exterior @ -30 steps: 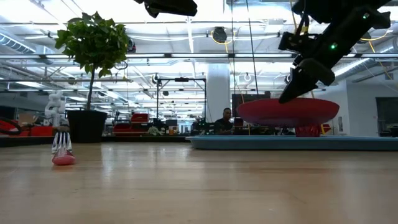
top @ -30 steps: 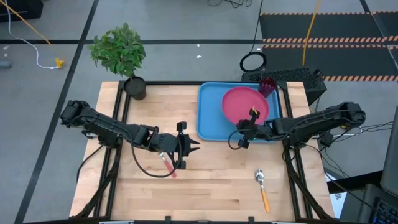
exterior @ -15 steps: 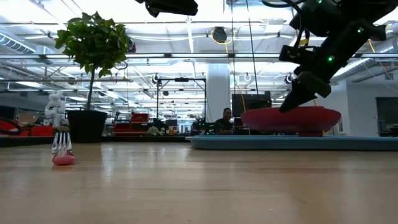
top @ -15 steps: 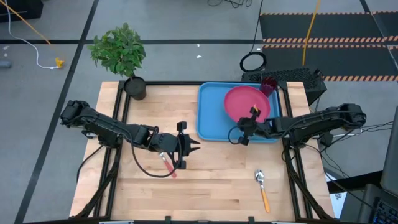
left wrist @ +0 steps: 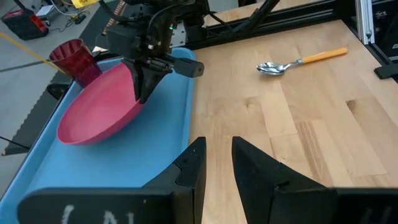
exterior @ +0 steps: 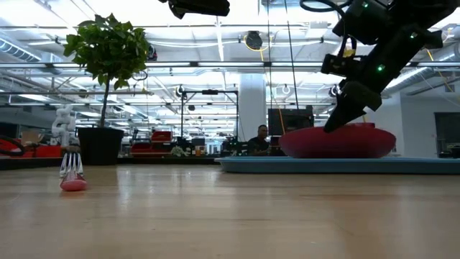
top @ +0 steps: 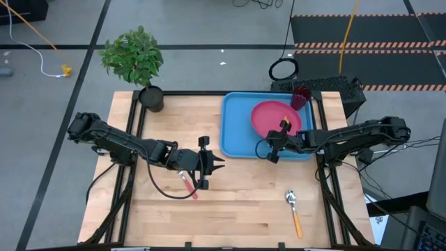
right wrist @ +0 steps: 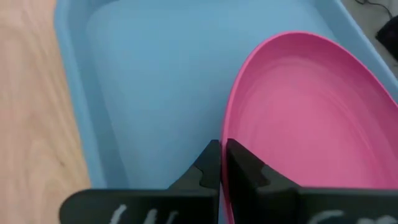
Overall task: Pick and place plate/cup/fork/spoon on tray
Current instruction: Put the pink plate on the blue tray to the bottom left of the red glass
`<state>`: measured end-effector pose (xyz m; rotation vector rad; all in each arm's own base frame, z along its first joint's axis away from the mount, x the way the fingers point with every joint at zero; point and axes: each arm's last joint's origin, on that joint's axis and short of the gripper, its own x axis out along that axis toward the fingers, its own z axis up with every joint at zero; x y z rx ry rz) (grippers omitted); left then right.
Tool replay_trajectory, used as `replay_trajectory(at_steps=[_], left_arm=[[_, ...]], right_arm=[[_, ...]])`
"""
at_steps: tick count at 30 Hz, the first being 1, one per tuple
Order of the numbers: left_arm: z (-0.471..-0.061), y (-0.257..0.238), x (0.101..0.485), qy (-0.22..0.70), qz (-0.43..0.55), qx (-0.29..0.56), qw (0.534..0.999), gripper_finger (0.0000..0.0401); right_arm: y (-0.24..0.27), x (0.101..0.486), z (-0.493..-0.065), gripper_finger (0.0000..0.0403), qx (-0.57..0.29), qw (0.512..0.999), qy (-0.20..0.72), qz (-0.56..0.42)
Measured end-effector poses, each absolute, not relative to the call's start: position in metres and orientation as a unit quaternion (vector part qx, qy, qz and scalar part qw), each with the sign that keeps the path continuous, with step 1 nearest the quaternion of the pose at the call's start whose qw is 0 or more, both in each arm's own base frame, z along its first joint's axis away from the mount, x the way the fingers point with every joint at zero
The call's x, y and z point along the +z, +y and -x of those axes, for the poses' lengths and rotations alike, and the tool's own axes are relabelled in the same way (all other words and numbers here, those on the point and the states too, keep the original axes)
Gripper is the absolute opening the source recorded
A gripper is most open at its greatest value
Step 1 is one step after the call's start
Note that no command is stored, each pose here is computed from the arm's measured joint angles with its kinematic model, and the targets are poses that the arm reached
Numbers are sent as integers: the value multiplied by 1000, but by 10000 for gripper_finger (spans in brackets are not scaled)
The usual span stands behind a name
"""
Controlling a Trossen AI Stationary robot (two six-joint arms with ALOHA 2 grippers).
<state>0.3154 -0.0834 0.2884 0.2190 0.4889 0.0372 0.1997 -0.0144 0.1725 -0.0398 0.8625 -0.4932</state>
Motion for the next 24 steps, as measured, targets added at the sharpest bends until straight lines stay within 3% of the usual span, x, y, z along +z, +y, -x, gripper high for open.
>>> replay_trajectory(at_steps=[24], left_arm=[[-315,-83,288,241,-109,18,964,81]], right_arm=[[-13,165,-202,10,-218,873,435,5]])
